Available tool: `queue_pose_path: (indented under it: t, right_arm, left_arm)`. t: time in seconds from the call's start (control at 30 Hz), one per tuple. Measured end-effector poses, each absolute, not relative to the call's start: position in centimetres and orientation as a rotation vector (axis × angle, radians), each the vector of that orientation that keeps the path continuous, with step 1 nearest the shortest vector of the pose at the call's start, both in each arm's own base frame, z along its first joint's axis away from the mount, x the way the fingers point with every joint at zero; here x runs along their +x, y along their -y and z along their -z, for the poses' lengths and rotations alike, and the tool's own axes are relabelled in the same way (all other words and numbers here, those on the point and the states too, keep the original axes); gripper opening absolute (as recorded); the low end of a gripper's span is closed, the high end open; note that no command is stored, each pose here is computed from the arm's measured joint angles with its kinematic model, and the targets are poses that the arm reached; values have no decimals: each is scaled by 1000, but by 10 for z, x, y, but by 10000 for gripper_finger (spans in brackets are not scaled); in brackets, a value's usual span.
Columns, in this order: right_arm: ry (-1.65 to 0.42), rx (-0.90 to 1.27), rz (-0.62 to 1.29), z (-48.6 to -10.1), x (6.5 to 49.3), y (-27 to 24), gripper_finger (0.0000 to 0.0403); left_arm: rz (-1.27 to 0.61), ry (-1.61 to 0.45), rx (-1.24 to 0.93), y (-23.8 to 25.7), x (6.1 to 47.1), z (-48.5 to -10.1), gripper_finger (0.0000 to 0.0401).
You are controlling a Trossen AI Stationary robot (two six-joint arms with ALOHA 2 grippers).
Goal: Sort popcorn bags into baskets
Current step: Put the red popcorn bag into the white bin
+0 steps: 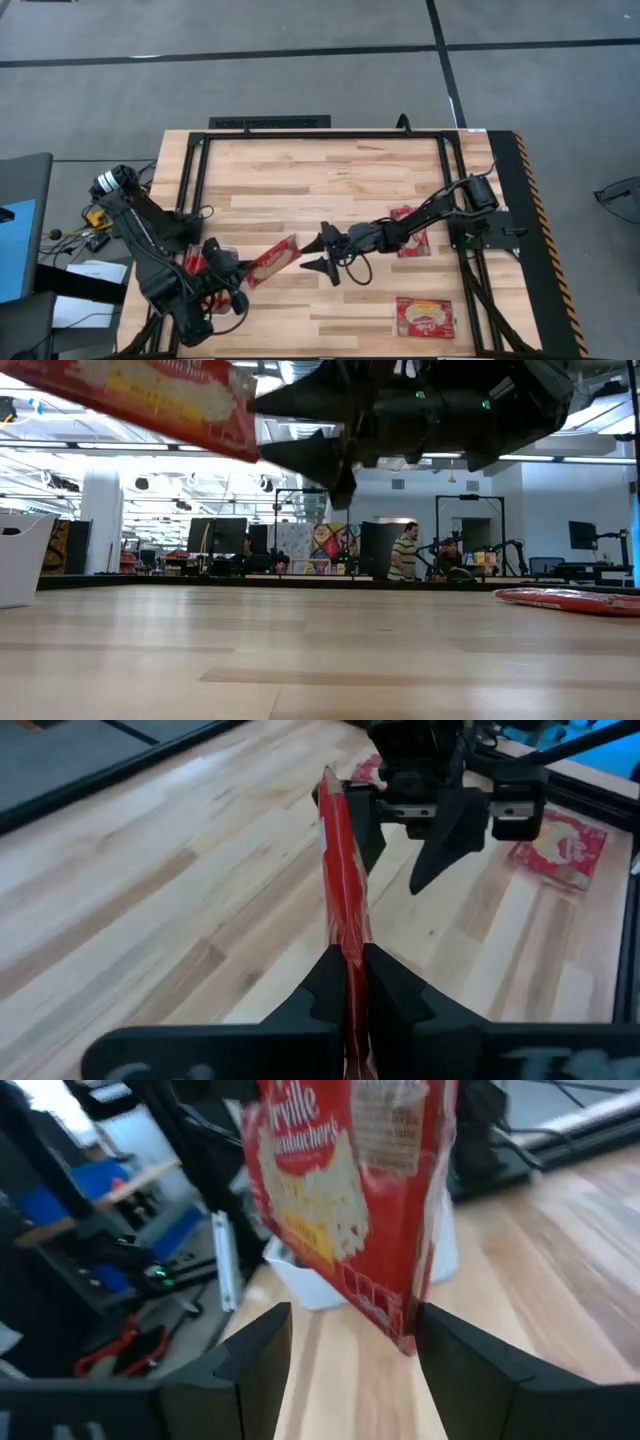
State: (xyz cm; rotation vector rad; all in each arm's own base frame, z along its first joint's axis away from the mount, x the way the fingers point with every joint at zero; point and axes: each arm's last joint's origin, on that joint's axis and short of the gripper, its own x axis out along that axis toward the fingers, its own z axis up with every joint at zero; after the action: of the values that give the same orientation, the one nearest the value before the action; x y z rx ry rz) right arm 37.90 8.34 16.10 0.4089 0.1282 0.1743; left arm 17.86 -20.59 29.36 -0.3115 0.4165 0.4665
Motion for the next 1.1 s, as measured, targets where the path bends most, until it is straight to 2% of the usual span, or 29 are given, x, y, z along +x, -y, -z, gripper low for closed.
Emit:
queue_pose_path:
  t: [0.13, 0.23, 0.47, 0.7, 0.8, 0.93, 1.1]
  right_arm:
    - [-102, 386, -225, -165, 380, -80, 230]
    - [-78, 365, -231, -169, 380, -78, 211]
    - [-81, 357, -200, -168, 383, -71, 112]
    - [-74, 303, -238, -169, 383, -72, 57]
    - [-79, 257, -284, -169, 383, -73, 19]
    - [-106, 166, -322, -168, 385, -74, 8]
    - [-180, 86, -357, -165, 389, -71, 4]
  left_arm:
    - [-459, -402, -319, 208, 177, -294, 4]
    - [-453, -403, -324, 209, 178, -295, 5]
    - [-423, -378, -297, 212, 180, -299, 5]
    - [-419, -361, -281, 213, 182, -300, 5]
    - [-423, -375, -307, 211, 185, -300, 10]
    - [-425, -429, -351, 206, 192, -298, 39]
    - [-421, -515, -365, 196, 205, -297, 105]
